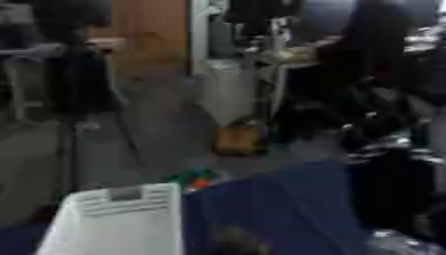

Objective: Pick up objects on the table and place them in the box.

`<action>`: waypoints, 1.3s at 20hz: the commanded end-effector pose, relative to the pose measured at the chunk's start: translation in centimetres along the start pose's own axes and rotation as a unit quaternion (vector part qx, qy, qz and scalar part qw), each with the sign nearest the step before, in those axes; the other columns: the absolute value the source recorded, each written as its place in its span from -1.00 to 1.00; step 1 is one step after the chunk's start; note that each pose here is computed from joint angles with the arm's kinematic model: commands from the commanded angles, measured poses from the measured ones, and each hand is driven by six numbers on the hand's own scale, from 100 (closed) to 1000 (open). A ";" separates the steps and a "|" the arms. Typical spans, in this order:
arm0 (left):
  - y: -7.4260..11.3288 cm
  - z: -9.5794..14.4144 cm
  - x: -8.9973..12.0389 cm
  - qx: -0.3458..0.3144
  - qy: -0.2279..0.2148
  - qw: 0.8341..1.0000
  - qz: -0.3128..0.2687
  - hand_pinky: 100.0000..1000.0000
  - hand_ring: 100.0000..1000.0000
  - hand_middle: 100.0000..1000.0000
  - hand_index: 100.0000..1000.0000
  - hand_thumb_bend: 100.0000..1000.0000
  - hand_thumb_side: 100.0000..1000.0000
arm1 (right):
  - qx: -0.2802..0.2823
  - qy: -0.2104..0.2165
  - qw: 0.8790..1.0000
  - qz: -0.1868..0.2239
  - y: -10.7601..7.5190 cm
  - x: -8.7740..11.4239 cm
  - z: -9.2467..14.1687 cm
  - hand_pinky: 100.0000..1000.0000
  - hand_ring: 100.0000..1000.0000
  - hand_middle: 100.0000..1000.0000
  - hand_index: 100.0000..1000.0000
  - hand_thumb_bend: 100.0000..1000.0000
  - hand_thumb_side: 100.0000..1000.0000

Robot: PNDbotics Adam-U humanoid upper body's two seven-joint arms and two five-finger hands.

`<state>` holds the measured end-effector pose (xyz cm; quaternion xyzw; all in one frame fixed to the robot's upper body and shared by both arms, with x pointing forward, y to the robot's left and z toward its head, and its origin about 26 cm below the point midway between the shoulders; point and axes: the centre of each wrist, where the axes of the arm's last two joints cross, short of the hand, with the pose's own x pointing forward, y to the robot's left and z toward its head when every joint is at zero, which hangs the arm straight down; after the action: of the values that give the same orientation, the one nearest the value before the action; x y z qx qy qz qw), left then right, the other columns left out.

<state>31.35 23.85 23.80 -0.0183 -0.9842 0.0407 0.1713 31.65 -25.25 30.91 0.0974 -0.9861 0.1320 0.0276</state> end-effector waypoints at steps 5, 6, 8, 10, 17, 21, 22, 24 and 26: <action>1.9 -0.9 0.8 -0.006 -0.035 0.989 -0.143 0.82 0.81 0.56 0.58 -1.00 0.66 | 0.054 0.008 0.972 0.227 -1.2 1.3 -1.3 0.71 0.82 0.64 0.67 -1.00 1.00; 1.9 -0.8 0.8 -0.003 -0.038 0.985 -0.166 0.82 0.81 0.56 0.58 -1.00 0.66 | 0.057 0.012 0.966 0.254 -1.2 1.3 -1.4 0.71 0.82 0.64 0.67 -1.00 1.00; 2.0 -0.7 0.8 0.005 -0.043 0.979 -0.201 0.83 0.82 0.56 0.59 -1.00 0.60 | 0.061 0.018 0.955 0.291 -0.9 1.2 -1.7 0.72 0.83 0.66 0.67 -1.00 1.00; 2.2 -0.5 0.8 0.013 -0.043 0.971 -0.234 0.86 0.85 0.59 0.62 -1.00 0.55 | 0.065 0.029 0.942 0.327 -0.8 1.3 -2.0 0.75 0.86 0.68 0.70 -1.00 1.00; 2.7 -0.1 0.8 0.017 -0.036 0.949 -0.312 0.90 0.91 0.46 0.73 -0.95 0.78 | 0.100 0.062 0.901 0.418 -0.8 1.3 -2.4 0.74 0.85 0.72 0.78 -1.00 1.00; 3.1 0.1 0.9 0.012 -0.030 0.934 -0.355 0.94 0.93 0.47 0.75 -0.78 1.00 | 0.119 0.079 0.873 0.467 -1.2 1.1 -2.3 0.70 0.80 0.70 0.77 -1.00 1.00; 3.4 0.2 0.9 0.009 -0.026 0.927 -0.374 0.94 0.93 0.47 0.75 -0.78 1.00 | 0.123 0.084 0.864 0.481 -1.5 1.0 -2.3 0.70 0.80 0.70 0.77 -1.00 1.00; 3.6 0.5 0.9 0.001 -0.007 0.916 -0.402 0.95 0.95 0.46 0.76 -0.48 1.00 | 0.139 0.090 0.849 0.502 -1.8 0.8 -2.2 0.71 0.81 0.73 0.79 -1.00 1.00; 3.6 0.6 0.9 -0.006 0.006 0.910 -0.413 0.97 0.95 0.47 0.77 -0.70 1.00 | 0.148 0.095 0.840 0.513 -2.1 0.6 -2.0 0.72 0.81 0.73 0.79 -1.00 1.00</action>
<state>30.70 27.08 22.37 0.3720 -0.9081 -0.0277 0.1905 31.71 -26.36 32.58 -0.4107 -0.8691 0.2713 0.0480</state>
